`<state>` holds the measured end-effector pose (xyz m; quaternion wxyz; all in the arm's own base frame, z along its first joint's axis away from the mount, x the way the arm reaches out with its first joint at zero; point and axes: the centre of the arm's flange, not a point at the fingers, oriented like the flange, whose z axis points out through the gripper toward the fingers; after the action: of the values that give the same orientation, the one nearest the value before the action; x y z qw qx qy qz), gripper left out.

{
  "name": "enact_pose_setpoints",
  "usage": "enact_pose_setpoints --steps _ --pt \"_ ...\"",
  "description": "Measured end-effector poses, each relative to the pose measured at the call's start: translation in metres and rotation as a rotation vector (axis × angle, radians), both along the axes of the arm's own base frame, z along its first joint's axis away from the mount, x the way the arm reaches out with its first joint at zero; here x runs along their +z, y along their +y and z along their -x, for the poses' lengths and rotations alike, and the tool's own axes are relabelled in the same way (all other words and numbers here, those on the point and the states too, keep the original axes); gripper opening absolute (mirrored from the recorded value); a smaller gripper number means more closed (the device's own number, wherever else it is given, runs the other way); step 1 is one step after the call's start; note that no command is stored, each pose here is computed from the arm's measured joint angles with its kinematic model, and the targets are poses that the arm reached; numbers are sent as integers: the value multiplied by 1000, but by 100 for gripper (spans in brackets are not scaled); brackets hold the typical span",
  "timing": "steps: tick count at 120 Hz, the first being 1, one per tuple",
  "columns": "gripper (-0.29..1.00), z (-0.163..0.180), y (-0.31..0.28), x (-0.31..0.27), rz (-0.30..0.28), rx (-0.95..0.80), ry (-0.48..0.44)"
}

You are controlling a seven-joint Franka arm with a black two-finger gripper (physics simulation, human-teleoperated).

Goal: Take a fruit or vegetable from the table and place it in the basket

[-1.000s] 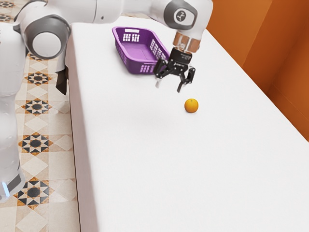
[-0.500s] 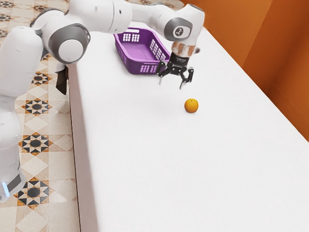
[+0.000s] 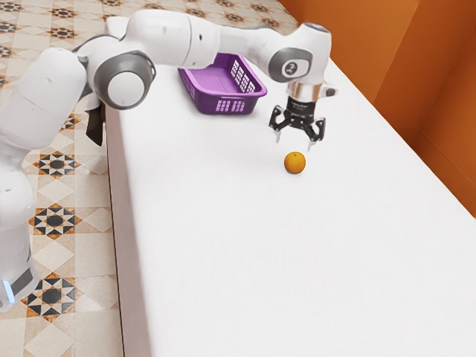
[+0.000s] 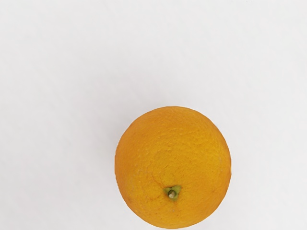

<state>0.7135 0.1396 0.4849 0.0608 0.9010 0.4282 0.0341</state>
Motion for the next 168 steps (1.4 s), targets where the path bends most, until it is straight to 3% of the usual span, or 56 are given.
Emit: enact_pose_setpoints --steps 78,103,148,158,168 --pt "70 -23 13 -56 23 -137 -69" --pt "70 -34 15 -48 16 -153 -126" --pt "70 -23 3 -69 50 -174 -79" --pt "65 -23 2 -71 55 -174 -79" --pt "50 -23 1 -70 56 -171 -80"
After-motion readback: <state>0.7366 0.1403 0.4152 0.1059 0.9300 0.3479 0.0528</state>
